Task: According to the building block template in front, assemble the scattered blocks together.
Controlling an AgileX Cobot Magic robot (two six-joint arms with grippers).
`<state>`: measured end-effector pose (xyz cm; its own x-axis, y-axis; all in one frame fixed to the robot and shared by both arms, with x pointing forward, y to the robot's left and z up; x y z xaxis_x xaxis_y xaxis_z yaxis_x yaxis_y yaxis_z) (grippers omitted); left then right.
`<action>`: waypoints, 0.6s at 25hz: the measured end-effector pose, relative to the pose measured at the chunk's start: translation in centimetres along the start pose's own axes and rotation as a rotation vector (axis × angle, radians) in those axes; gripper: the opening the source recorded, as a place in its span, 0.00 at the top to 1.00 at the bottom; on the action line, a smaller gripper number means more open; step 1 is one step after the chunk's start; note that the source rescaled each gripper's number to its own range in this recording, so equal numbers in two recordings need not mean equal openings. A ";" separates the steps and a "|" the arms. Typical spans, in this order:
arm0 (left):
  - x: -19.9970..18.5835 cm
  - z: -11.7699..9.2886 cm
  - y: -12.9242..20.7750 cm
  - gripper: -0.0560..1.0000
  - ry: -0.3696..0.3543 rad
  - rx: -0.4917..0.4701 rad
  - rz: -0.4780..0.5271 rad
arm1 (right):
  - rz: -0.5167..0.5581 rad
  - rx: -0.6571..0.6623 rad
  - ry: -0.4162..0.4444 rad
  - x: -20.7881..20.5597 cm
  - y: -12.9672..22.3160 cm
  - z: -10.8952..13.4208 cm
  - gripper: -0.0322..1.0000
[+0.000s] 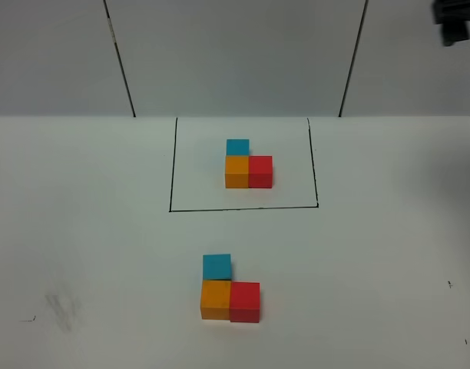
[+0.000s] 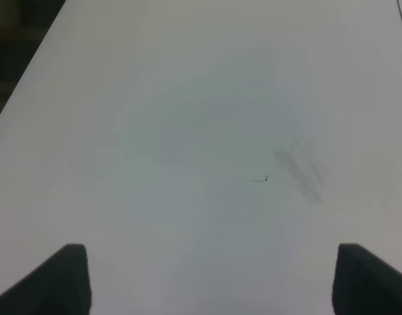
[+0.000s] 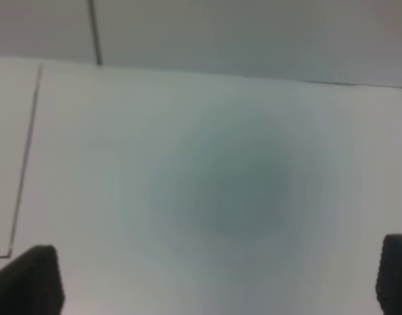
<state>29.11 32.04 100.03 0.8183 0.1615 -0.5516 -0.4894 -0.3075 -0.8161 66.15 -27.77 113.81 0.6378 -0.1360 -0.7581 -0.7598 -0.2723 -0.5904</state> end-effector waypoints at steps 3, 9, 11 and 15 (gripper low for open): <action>0.0 0.0 0.0 0.35 0.000 0.000 0.000 | 0.015 0.104 0.043 -1.7 2.6 -4.6 0.00; 0.0 0.0 0.0 0.35 0.000 0.001 0.000 | 0.064 0.232 0.145 -5.5 8.6 -9.3 0.06; 0.0 0.0 0.0 0.35 0.000 0.001 0.000 | 0.064 0.230 0.202 -7.4 10.3 -9.9 0.09; 0.0 0.0 0.0 0.35 0.000 0.001 0.000 | 0.048 0.238 0.316 -11.3 13.8 -10.4 0.13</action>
<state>29.11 32.04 100.03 0.8183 0.1615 -0.5516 -0.4896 -0.3066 -0.8162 49.83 -39.93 117.13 0.5802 -0.4395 -0.6858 -0.7741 -0.0355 -0.6321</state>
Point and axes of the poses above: a point on each arm's last joint axis where the gripper is mounted, x pointing out along that axis toward the gripper, z along the wrist's bending axis when the last joint is at zero, y = z × x, the point moved 8 cm from there along x, pointing out along that axis toward the gripper, and after that the axes turned 13 degrees about -x, right-handed, at the moved point
